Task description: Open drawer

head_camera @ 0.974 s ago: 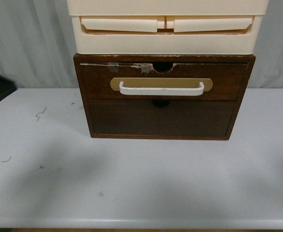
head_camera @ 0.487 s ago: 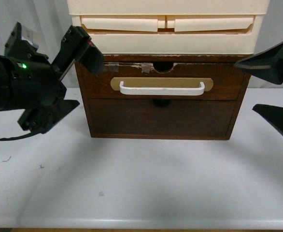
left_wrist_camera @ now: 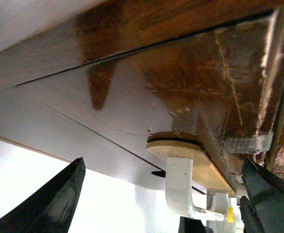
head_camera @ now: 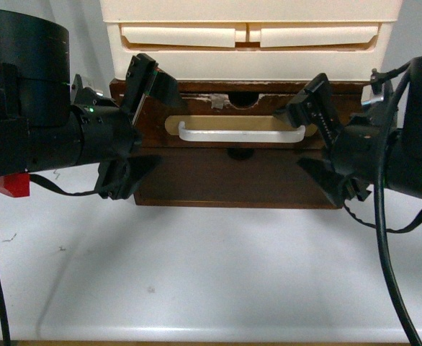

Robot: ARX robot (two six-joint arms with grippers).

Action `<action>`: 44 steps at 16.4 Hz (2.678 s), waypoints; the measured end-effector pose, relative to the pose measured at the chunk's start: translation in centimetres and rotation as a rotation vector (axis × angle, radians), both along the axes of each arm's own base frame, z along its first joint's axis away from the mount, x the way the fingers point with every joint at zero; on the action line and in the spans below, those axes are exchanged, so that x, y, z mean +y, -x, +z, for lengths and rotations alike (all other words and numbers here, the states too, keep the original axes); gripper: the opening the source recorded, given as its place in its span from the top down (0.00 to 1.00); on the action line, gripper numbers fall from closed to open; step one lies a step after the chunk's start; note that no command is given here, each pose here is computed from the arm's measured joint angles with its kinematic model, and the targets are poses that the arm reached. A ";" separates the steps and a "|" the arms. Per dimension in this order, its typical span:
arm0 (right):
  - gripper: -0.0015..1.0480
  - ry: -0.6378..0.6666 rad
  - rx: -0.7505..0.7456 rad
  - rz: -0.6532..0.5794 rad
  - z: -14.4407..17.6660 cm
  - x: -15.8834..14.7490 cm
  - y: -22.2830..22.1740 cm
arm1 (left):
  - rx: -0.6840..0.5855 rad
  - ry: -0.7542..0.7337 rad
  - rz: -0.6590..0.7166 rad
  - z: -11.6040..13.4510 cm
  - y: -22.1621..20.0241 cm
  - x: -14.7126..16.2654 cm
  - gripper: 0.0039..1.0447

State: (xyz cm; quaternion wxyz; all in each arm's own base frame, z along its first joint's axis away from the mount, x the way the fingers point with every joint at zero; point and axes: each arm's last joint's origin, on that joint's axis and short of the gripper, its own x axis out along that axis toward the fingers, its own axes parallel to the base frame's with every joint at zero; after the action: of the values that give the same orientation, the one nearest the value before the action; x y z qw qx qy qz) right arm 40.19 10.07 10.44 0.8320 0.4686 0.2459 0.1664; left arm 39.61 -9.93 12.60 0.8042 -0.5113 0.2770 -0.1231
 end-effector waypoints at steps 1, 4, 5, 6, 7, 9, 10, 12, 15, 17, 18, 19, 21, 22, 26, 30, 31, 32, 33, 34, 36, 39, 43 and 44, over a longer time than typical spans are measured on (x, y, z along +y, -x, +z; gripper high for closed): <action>0.06 -0.006 0.004 0.000 -0.2 0.4 -0.4 | 0.006 0.003 -0.004 -0.2 -0.1 0.0 0.06; 0.14 -0.021 0.021 0.009 -0.7 1.4 -0.9 | 0.029 0.013 -0.002 -0.9 -0.2 0.2 0.23; 0.21 -0.021 0.018 0.010 -0.5 1.6 -1.1 | 0.029 0.018 -0.001 -0.8 -0.2 0.3 0.30; 0.30 -0.021 0.011 0.013 -0.3 1.9 -1.2 | 0.019 0.026 0.001 -0.7 -0.4 0.4 0.39; 0.36 -0.023 0.008 0.017 -0.3 2.2 -1.2 | 0.016 0.030 0.000 -0.6 -0.4 0.4 0.46; 0.50 -0.028 -0.002 0.022 -0.2 2.5 -1.2 | 0.006 0.039 -0.005 -0.4 -0.5 0.4 0.59; 0.56 -0.031 -0.011 0.025 -0.1 2.6 -1.2 | 0.002 0.042 -0.006 -0.4 -0.5 0.4 0.66; 0.70 -0.054 0.012 0.030 -0.4 2.5 -1.0 | 0.000 0.050 -0.003 -0.3 -0.5 0.5 0.83; 0.78 -0.150 0.058 0.006 -0.6 2.4 -0.6 | 0.013 0.049 0.014 -0.5 0.3 0.6 0.99; 0.79 -0.167 0.065 -0.002 -0.4 2.2 -0.1 | 0.050 0.041 0.014 -1.5 1.3 0.9 0.99; 0.80 -0.171 0.067 -0.005 -0.4 2.1 0.5 | 0.060 0.039 0.014 -1.6 2.0 1.1 0.99; 0.80 -0.169 0.073 0.007 -0.4 2.3 1.7 | 0.051 0.037 0.011 -1.2 2.8 1.2 0.99; 0.80 -0.165 0.090 0.027 -0.4 2.4 4.1 | -0.006 0.032 -0.009 0.5 4.8 1.4 0.99; 0.80 -0.163 0.097 0.038 -0.4 2.4 5.3 | -0.023 0.030 -0.014 0.9 5.6 1.6 0.99; 0.80 -0.144 0.138 0.042 -0.6 1.3 11.7 | 0.047 -0.029 -0.034 0.3 12.5 2.8 0.99; 0.49 0.200 0.160 0.141 -1.3 0.3 17.9 | 0.064 -0.160 -0.019 1.8 16.1 3.8 0.87; 0.40 0.269 0.119 0.139 -0.9 0.2 17.9 | 0.059 -0.238 -0.020 2.4 16.6 3.8 0.78; 0.32 0.299 0.057 0.142 -0.2 0.2 17.8 | 0.047 -0.337 0.008 2.9 16.9 4.2 0.70; 0.31 0.381 -0.099 0.054 -0.1 0.4 17.6 | 0.028 -0.441 0.061 3.3 17.1 5.0 0.61; 0.40 0.542 -0.180 -0.060 -1.0 -0.1 17.9 | -0.049 -0.566 0.117 3.7 16.9 5.4 0.55; 0.57 0.894 -0.169 -0.176 -2.7 -3.1 20.9 | -0.323 -0.827 0.230 2.2 17.8 6.3 0.73; 0.85 0.989 -0.388 -0.294 1.4 -5.3 21.4 | -0.562 -1.001 0.276 3.5 20.3 7.4 0.99; 0.98 0.991 -0.508 -0.350 4.2 -7.8 23.9 | -0.577 -1.079 0.256 3.6 23.2 8.7 0.99; 0.98 0.989 -0.516 -0.355 4.6 -8.1 24.2 | -0.597 -1.073 0.255 3.9 23.6 9.4 0.99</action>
State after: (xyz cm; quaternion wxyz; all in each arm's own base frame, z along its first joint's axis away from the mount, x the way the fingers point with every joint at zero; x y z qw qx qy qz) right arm 15.96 2.00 15.03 1.0000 0.0029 0.0018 -0.0013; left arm 16.00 -0.56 16.53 0.9999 -0.0089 0.0004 -0.0074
